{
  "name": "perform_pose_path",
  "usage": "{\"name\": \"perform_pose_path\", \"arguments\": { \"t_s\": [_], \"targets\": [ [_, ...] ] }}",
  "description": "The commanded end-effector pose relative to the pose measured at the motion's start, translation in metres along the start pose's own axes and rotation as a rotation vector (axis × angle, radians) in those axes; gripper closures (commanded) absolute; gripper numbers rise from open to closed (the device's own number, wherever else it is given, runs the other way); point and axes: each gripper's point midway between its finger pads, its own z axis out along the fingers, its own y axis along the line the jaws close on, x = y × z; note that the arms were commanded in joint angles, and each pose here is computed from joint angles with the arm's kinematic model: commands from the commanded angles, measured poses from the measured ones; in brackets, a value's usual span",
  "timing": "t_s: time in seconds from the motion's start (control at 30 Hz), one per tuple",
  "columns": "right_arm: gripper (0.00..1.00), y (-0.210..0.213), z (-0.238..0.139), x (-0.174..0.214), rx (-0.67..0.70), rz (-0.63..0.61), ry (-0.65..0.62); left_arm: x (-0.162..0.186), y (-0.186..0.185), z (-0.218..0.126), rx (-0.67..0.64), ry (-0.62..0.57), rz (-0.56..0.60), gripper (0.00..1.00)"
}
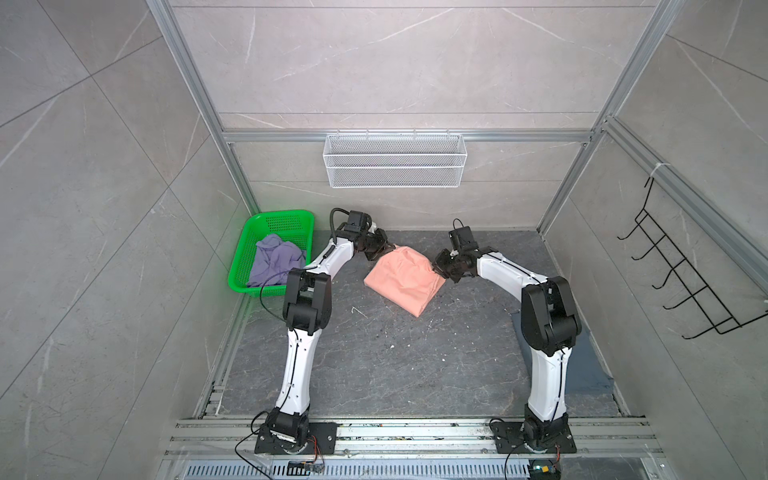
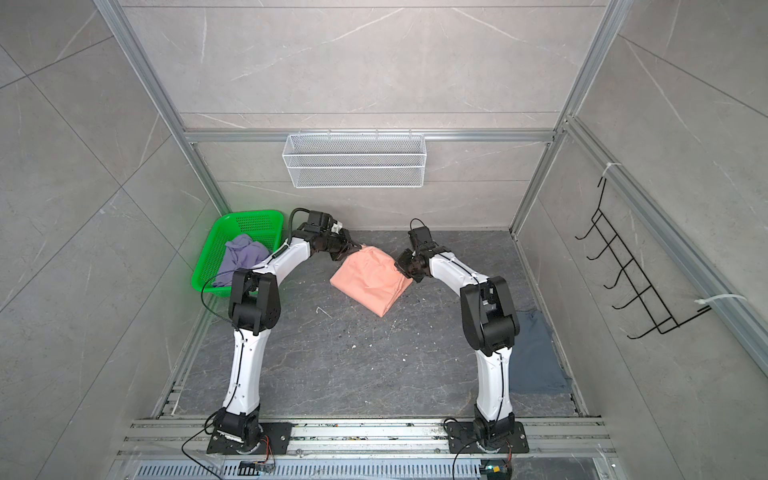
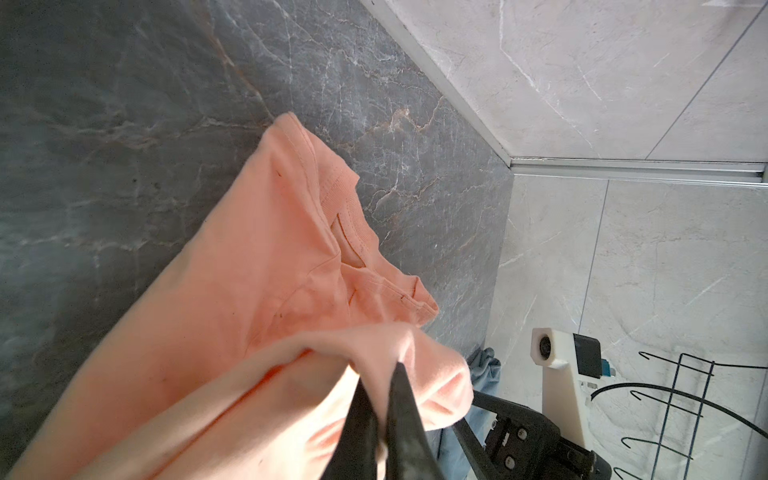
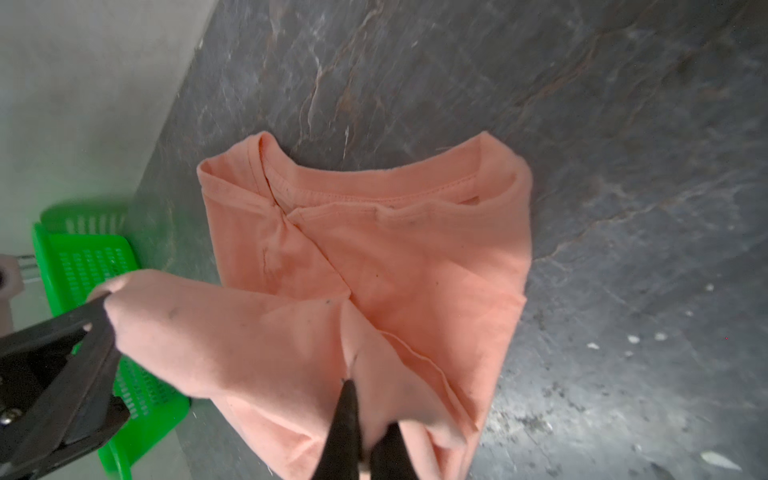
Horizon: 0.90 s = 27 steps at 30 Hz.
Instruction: Fold and stack the t-shirts
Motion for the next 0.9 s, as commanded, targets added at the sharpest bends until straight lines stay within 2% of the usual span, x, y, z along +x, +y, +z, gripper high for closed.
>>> {"name": "perform_pose_path", "arguments": {
  "t_s": [0.0, 0.17, 0.2, 0.23, 0.27, 0.3, 0.33, 0.43, 0.47, 0.57, 0.73, 0.87],
  "targets": [
    [0.96, -0.013, 0.009, -0.017, -0.025, 0.071, -0.028, -0.015, -0.023, -0.003, 0.088, -0.016, 0.042, 0.74],
    [0.83, -0.021, 0.021, -0.030, -0.053, 0.116, -0.033, -0.027, -0.019, -0.009, 0.102, -0.038, 0.037, 0.50],
    [0.76, -0.020, 0.020, -0.034, -0.069, 0.114, -0.045, -0.028, -0.017, -0.012, 0.101, -0.042, 0.035, 0.47],
    [0.62, -0.020, 0.018, -0.038, -0.080, 0.117, -0.058, -0.029, -0.013, -0.015, 0.096, -0.047, 0.030, 0.46],
    [0.54, -0.020, 0.016, -0.041, -0.086, 0.119, -0.069, -0.030, -0.011, -0.018, 0.093, -0.052, 0.027, 0.44],
    [0.47, -0.021, 0.013, -0.045, -0.089, 0.123, -0.079, -0.030, -0.007, -0.022, 0.090, -0.057, 0.023, 0.42],
    [0.45, -0.024, 0.010, -0.048, -0.086, 0.130, -0.091, -0.029, -0.004, -0.026, 0.085, -0.059, 0.019, 0.41],
    [0.45, -0.028, 0.000, -0.052, -0.087, 0.137, -0.119, -0.024, 0.010, -0.033, 0.034, -0.063, 0.019, 0.40],
    [0.45, -0.027, -0.005, -0.052, -0.082, 0.115, -0.124, -0.021, 0.000, -0.046, 0.017, -0.072, 0.050, 0.40],
    [0.48, -0.018, -0.012, -0.038, -0.056, 0.043, -0.098, -0.004, 0.013, -0.051, -0.054, -0.026, 0.068, 0.40],
    [0.50, -0.006, -0.004, -0.009, 0.006, -0.054, -0.050, 0.019, 0.049, -0.054, -0.197, 0.022, 0.090, 0.38],
    [0.50, 0.001, 0.010, 0.006, 0.046, -0.112, -0.017, 0.038, 0.063, -0.050, -0.226, 0.077, 0.099, 0.38]
  ]
}}
